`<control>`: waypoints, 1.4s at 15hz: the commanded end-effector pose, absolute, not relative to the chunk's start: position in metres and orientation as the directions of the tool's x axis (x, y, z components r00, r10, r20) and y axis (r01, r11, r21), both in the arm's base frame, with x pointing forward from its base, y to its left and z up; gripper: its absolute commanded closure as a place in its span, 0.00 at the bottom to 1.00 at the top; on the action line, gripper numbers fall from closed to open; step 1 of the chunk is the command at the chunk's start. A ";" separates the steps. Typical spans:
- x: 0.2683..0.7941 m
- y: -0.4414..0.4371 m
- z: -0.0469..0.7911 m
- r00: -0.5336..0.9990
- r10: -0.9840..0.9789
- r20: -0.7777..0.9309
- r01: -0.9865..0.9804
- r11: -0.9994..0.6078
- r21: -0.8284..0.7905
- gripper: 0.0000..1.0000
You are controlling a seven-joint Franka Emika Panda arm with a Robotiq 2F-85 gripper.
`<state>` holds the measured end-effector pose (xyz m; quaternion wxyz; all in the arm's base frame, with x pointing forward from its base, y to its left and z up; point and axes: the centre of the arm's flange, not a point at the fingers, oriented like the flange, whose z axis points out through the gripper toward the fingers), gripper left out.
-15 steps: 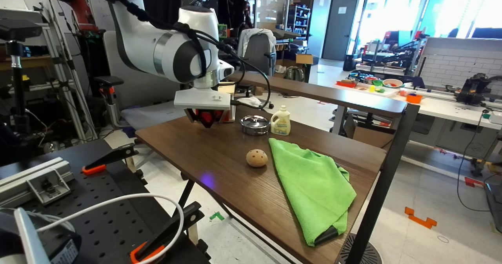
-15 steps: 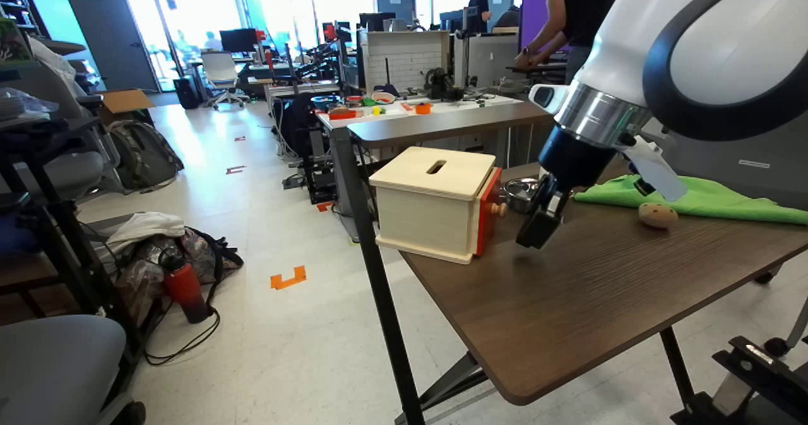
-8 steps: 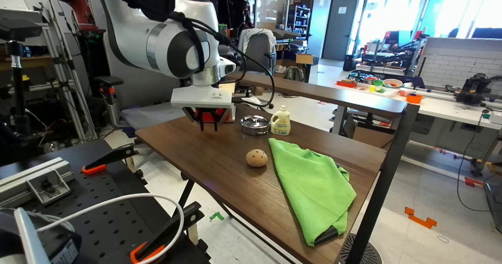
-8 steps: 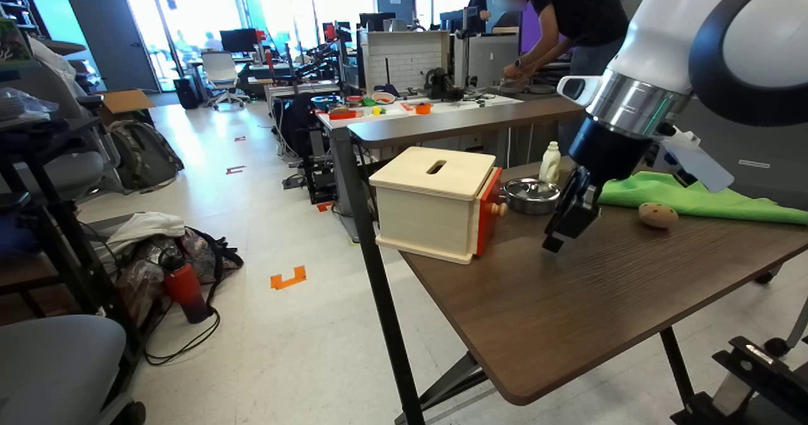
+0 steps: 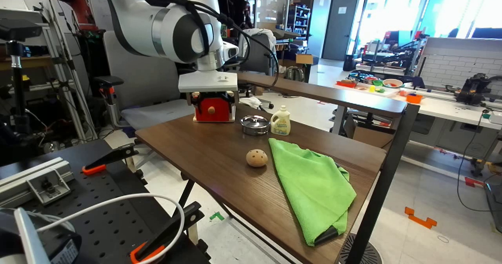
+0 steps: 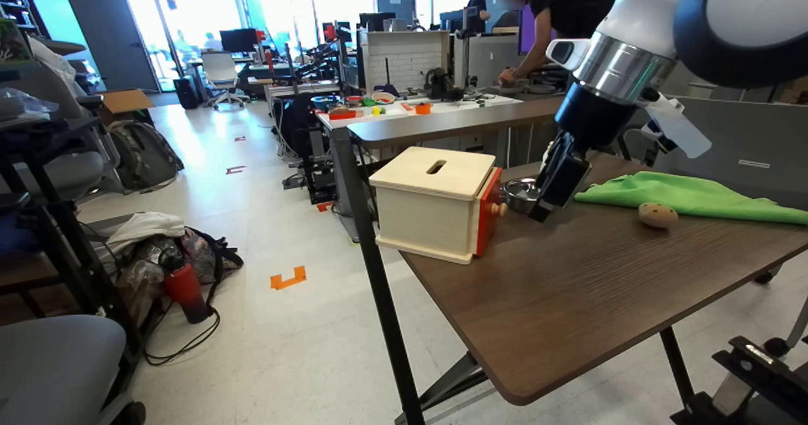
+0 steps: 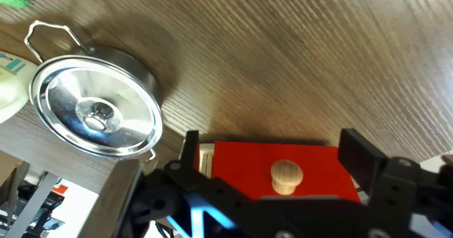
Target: Open the drawer
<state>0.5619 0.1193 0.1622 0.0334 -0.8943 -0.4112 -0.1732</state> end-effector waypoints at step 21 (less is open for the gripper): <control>0.583 0.164 0.151 0.684 0.651 0.330 0.667 -0.741 0.078 0.44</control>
